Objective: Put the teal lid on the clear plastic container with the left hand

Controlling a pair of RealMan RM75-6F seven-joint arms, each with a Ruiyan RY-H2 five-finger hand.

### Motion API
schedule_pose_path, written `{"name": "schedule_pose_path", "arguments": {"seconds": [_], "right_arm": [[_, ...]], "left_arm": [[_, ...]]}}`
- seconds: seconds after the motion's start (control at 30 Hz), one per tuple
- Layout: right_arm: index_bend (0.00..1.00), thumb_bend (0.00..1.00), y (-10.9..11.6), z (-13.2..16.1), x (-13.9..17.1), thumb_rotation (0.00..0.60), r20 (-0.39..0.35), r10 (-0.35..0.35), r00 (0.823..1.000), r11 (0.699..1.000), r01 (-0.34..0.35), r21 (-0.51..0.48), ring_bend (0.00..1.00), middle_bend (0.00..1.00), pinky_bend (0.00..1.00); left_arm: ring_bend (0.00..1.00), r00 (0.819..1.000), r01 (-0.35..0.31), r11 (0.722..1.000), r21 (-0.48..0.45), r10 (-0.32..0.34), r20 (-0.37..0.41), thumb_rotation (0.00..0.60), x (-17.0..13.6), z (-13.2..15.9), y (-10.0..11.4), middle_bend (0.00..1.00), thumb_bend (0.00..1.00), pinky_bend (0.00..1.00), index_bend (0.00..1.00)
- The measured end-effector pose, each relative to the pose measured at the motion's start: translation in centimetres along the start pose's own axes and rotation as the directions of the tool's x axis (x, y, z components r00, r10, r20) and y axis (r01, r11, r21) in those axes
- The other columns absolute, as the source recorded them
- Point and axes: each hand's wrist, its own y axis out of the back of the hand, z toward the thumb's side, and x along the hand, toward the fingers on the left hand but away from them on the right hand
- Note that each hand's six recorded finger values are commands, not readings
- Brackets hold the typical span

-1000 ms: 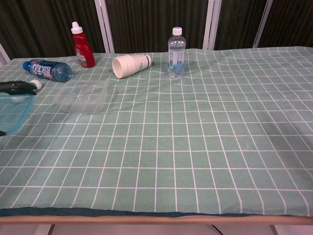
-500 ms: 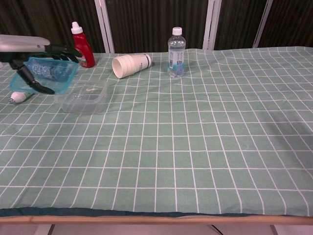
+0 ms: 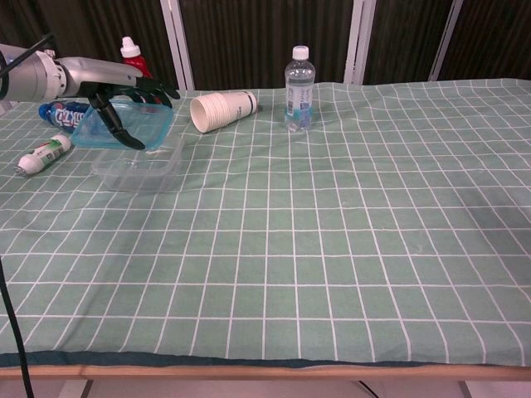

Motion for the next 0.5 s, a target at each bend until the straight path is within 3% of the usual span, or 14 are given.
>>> {"name": "schedule_pose_path", "arguments": {"seconds": [0.5], "right_arm": [[0.00,0.06,0.1,0.0,0.2,0.600,-0.008,0.002,1.000,1.000,-0.002,-0.005,0.00,0.00,0.00]], "left_arm": [[0.73,0.999,0.028,0.999,-0.016,-0.029,-0.035,0.600,1.5,-0.2,-1.4,0.61,0.27,0.69,0.01]]}}
